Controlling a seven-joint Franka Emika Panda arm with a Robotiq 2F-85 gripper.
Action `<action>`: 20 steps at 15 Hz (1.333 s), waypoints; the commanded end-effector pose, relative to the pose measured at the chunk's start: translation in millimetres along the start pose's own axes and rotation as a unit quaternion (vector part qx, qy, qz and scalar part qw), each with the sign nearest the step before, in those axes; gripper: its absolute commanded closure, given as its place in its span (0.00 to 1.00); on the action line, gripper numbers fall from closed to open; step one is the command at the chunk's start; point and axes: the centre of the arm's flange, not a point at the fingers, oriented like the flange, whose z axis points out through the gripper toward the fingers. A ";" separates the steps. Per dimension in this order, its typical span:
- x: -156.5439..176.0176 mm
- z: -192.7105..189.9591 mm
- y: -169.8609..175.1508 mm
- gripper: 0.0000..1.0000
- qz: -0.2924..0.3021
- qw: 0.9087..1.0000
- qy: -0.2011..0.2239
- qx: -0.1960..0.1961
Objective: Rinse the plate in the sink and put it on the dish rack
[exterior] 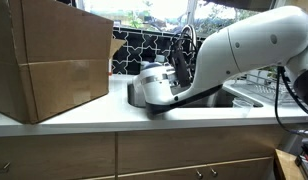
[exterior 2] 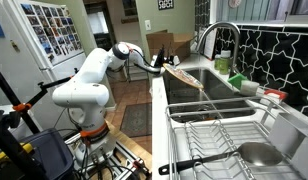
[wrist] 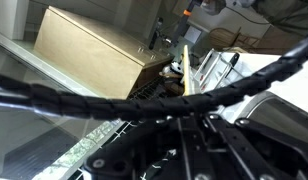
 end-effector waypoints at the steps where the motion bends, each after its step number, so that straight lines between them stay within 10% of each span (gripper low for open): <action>1: -3.9 43.6 -11.1 0.98 -0.007 0.999 -0.033 -0.029; 20: -6.3 119.8 0.2 0.93 0.091 0.993 -0.076 -0.010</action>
